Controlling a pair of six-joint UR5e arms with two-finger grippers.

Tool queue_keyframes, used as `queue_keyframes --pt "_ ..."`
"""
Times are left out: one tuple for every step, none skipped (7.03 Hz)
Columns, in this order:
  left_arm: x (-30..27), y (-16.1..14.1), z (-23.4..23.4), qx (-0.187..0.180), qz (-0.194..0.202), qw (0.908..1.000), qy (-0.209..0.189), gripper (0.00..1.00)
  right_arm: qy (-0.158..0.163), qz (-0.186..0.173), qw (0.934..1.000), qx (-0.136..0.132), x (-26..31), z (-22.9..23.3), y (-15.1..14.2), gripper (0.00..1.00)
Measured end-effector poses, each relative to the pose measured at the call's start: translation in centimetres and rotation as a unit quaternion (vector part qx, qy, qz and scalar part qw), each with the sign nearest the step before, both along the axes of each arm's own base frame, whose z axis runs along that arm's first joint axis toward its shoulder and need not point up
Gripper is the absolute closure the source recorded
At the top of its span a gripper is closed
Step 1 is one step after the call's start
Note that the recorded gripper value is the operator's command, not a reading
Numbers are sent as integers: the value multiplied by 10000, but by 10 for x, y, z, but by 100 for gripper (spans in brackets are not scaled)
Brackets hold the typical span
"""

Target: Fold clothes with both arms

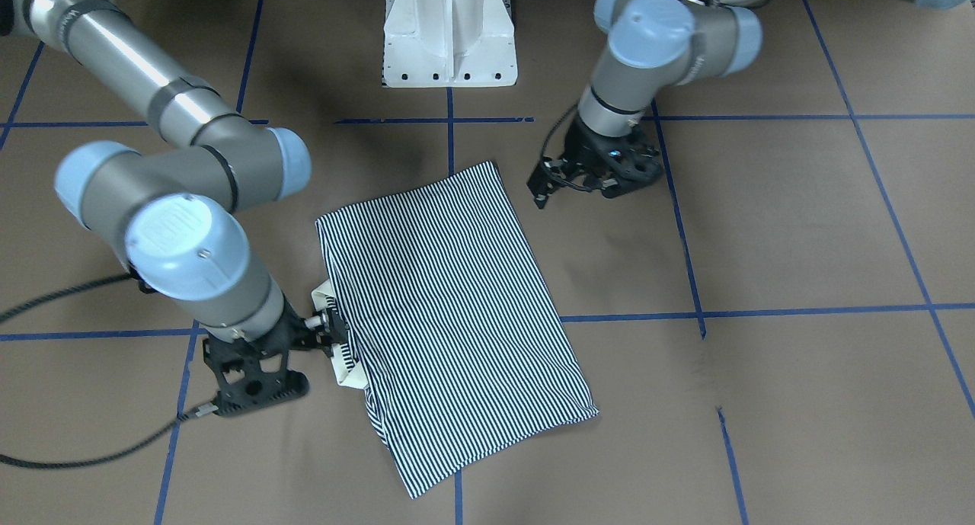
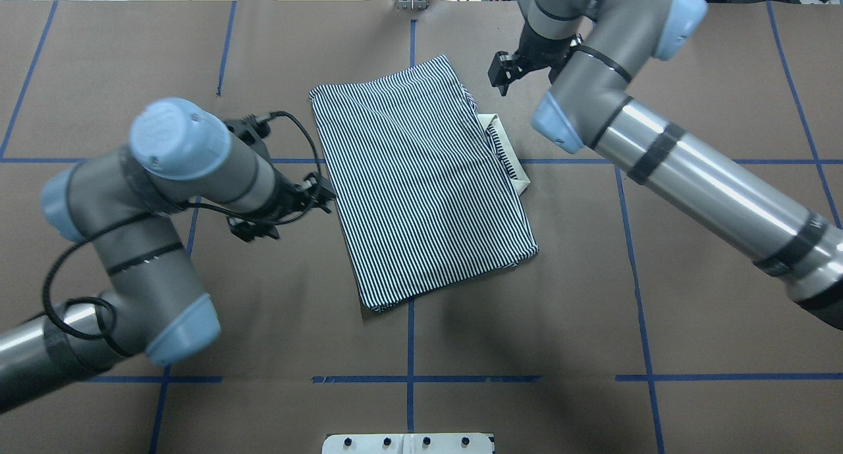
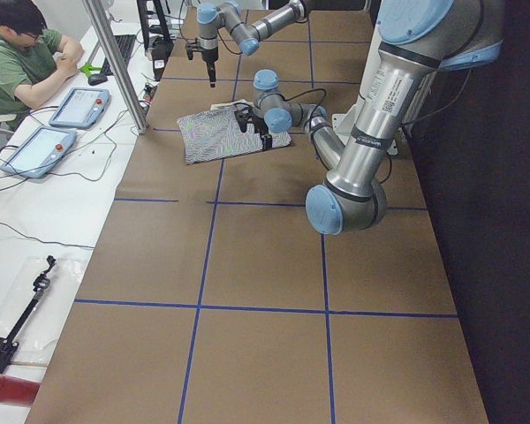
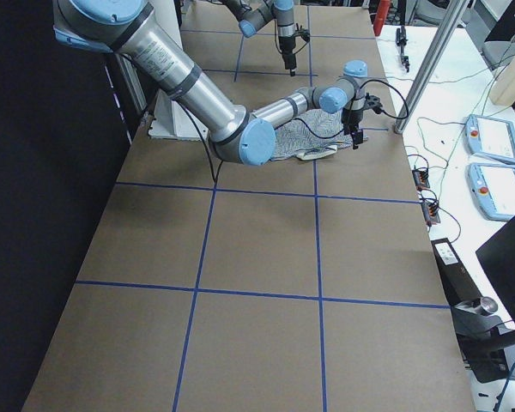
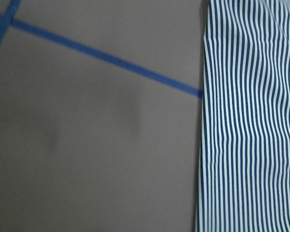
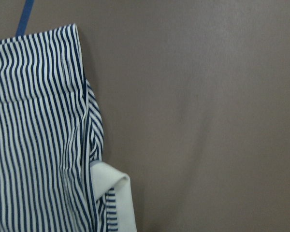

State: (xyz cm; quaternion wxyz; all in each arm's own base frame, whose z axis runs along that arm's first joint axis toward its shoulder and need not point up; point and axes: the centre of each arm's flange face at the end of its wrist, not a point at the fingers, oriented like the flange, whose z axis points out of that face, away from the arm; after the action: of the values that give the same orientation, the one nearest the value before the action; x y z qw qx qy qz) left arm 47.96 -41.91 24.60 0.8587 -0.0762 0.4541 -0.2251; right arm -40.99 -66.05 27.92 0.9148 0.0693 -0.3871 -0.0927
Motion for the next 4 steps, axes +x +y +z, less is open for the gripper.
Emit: queue_keyframes --pt "24 22 -11 -382 -86 9992 -20 0 -203 -18 9996 -171 22 9 20 0" --pt "47 44 -18 -692 -176 9974 -70 0 -325 45 9989 -336 36 17 35 0" --pt "70 61 -22 -927 -275 9952 -128 0 -382 108 9982 -443 43 21 43 0" --pt "92 67 -24 -1109 -405 9928 -211 0 -403 134 9979 -487 45 23 47 0"
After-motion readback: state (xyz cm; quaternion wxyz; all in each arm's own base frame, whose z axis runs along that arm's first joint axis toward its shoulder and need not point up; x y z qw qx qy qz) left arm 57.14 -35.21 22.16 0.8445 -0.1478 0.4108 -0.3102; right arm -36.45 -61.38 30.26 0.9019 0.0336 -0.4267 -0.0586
